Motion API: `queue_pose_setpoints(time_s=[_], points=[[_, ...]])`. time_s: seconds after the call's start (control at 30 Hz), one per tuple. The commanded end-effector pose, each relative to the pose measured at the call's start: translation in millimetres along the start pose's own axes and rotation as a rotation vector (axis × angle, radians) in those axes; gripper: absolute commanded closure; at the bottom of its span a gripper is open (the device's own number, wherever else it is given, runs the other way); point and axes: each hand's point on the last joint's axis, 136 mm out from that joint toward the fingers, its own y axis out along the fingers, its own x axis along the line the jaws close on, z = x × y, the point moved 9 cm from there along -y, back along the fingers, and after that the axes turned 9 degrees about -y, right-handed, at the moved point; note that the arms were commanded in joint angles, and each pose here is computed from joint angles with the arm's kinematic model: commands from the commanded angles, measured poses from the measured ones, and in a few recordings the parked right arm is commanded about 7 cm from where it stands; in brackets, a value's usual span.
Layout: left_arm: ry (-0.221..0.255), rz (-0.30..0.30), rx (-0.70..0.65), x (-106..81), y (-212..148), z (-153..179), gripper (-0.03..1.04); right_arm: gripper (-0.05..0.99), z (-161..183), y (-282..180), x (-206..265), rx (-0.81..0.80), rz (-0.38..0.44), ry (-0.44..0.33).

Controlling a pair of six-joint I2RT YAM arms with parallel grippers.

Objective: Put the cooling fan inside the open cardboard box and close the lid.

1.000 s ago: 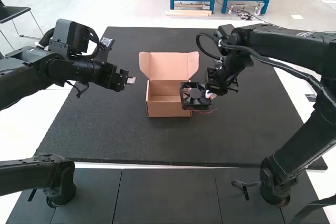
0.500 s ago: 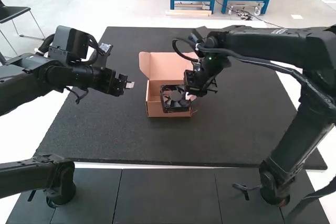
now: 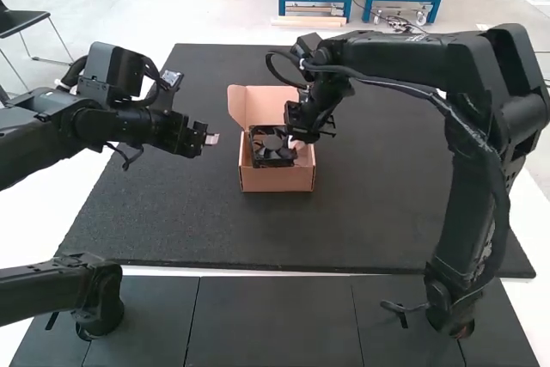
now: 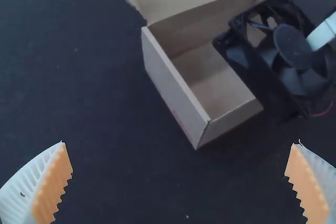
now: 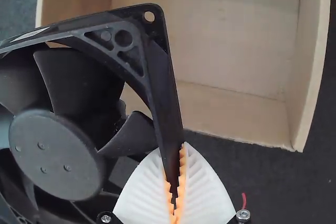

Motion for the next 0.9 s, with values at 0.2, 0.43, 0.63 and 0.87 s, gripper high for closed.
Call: queue_pose_setpoints(time_s=[0.2,0.43,0.63,0.87], points=[[-0.006,-0.007,-0.049,0.0,-9,-8,0.05,0.95,-18,-1,4,-0.035,-0.026,0.036],[-0.006,-0.008,-0.053,0.3,-9,-8,0.05,0.95,-31,4,-5,-0.044,-0.012,0.063],[-0.005,-0.007,-0.06,-0.1,-10,-9,0.05,0.95,-35,10,-7,-0.043,-0.005,0.063],[-0.005,-0.005,-0.066,-0.9,-14,-9,0.05,0.95,-39,17,-7,-0.043,0.005,0.059]])
